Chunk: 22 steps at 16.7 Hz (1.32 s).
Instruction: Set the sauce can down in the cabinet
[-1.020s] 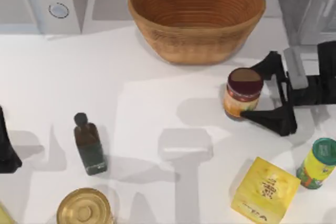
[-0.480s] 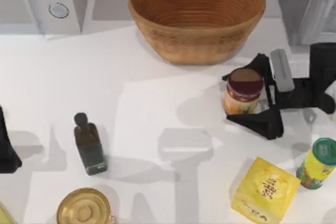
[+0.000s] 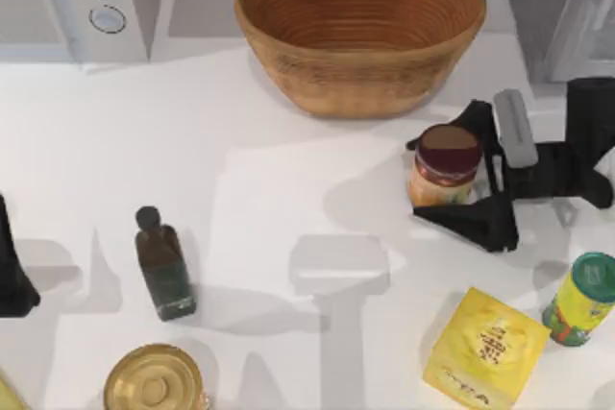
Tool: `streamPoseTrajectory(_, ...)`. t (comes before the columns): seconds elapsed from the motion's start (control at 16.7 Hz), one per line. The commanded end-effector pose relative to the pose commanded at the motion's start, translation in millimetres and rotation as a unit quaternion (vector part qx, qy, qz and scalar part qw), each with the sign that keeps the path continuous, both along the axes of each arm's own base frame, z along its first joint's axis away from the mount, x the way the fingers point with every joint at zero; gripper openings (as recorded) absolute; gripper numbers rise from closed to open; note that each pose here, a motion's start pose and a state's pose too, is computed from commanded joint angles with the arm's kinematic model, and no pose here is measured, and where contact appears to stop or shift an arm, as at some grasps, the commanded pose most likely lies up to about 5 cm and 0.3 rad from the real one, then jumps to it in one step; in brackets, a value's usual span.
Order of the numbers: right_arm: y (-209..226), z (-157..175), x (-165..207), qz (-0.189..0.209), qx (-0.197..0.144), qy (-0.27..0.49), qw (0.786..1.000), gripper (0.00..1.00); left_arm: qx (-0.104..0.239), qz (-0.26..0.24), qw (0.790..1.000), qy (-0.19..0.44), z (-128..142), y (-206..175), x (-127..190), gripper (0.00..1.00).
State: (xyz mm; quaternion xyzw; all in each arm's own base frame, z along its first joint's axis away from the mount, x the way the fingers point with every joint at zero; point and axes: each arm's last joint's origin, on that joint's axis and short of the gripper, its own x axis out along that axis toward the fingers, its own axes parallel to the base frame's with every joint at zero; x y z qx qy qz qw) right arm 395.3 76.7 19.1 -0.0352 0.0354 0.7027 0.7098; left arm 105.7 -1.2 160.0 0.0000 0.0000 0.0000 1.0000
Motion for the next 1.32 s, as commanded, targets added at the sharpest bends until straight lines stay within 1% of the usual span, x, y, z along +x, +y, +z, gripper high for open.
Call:
streamPoseTrajectory(0.6,0.0,0.0,0.0,0.000,0.000,0.000,1.000,0.02,0.000,0.000,1.000,0.000,0.0,0.0,0.0,1.00)
streamPoseTrajectory(0.66,0.0,0.0,0.0,0.000,0.000,0.000,1.000,0.00,0.000,0.000,1.000,0.000,0.0,0.0,0.0,1.00)
streamPoseTrajectory(1.2,-1.7,0.6,0.5,-0.002,0.000,0.001,1.000,0.00,0.000,0.000,1.000,0.000,0.0,0.0,0.0,1.00)
streamPoseTrajectory(1.32,-2.8,13.9,4.3,-0.005,0.000,-0.006,1.000,0.00,0.000,0.000,1.000,0.000,0.0,0.0,0.0,1.00)
